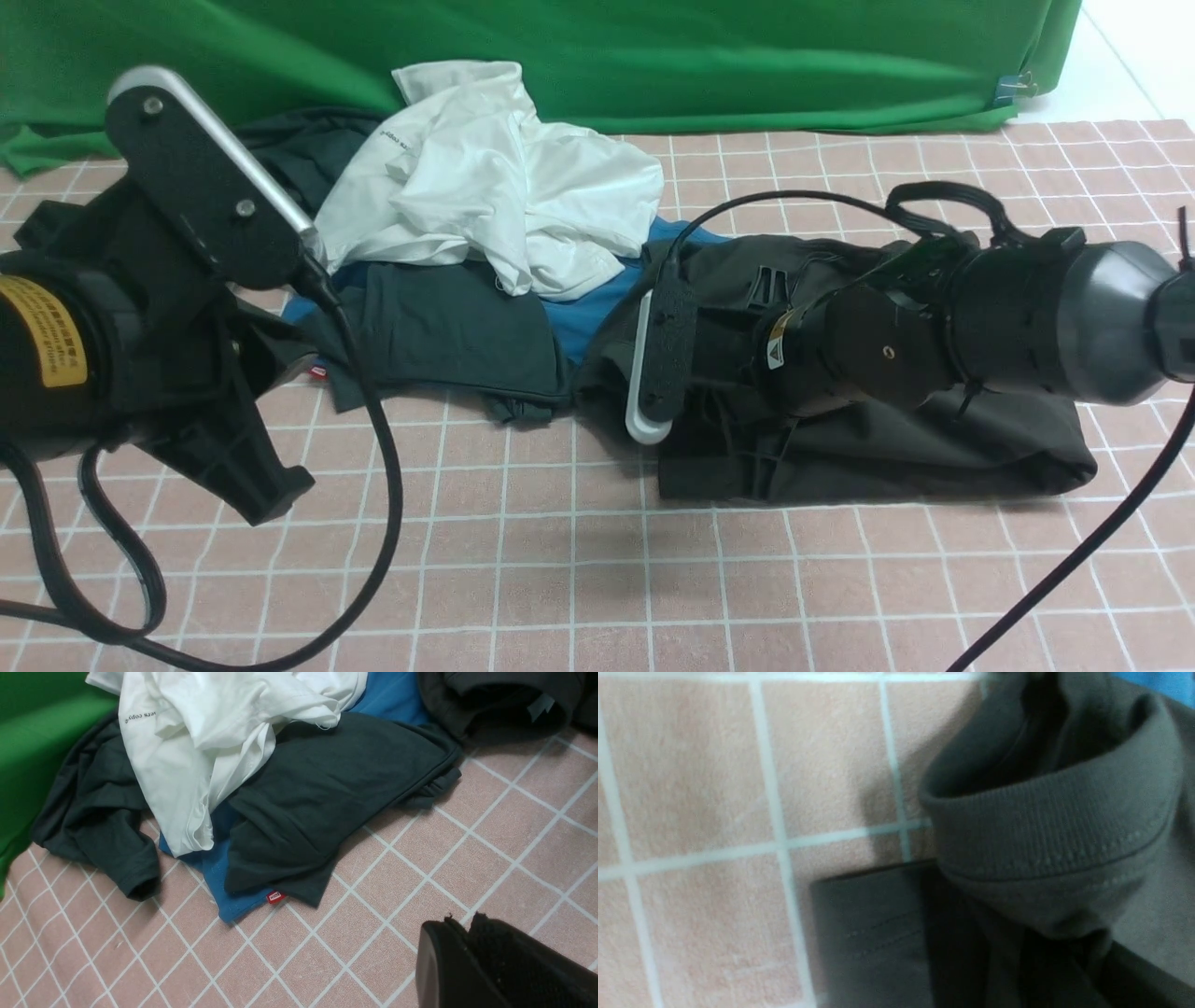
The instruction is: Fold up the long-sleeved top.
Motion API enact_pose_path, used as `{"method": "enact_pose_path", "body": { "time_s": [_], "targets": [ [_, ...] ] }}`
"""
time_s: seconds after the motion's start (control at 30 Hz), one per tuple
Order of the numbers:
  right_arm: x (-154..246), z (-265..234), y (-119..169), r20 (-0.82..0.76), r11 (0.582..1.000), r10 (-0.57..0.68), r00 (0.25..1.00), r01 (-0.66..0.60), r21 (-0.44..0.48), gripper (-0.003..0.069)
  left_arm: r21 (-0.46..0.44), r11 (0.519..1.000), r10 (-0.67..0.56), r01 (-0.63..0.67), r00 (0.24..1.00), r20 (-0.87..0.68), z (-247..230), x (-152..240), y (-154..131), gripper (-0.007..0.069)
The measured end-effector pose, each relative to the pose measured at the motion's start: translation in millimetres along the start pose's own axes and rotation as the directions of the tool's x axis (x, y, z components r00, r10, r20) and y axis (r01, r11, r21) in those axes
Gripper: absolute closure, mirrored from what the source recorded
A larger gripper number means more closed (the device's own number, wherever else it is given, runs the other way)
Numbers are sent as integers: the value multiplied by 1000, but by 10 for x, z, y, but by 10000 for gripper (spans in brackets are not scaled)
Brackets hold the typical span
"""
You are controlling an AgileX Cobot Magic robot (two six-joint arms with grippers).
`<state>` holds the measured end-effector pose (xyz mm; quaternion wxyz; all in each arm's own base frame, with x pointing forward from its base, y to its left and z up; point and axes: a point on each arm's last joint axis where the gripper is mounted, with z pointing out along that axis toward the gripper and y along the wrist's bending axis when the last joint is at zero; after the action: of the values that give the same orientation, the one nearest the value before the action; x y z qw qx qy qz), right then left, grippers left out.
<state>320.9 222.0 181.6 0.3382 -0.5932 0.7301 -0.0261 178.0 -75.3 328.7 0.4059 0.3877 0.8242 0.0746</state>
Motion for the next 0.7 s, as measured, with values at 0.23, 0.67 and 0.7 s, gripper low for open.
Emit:
{"method": "enact_pose_path", "body": {
  "time_s": [0.23, 0.67, 0.7],
  "targets": [
    [-159, -128, -122, -14, 987, 159, 987, -159, -38, 585, 2, 1000, -2, 2, 1000, 0, 2, 2, -3, 615],
    [-280, -197, -169, -16, 902, 422, 906, -422, -87, 401, 4, 1000, -4, 4, 1000, 0, 2, 2, -5, 615],
    [-280, -197, -169, -16, 900, 428, 903, -428, -87, 386, 4, 1000, -4, 4, 1000, 0, 2, 2, -5, 615]
  ]
}}
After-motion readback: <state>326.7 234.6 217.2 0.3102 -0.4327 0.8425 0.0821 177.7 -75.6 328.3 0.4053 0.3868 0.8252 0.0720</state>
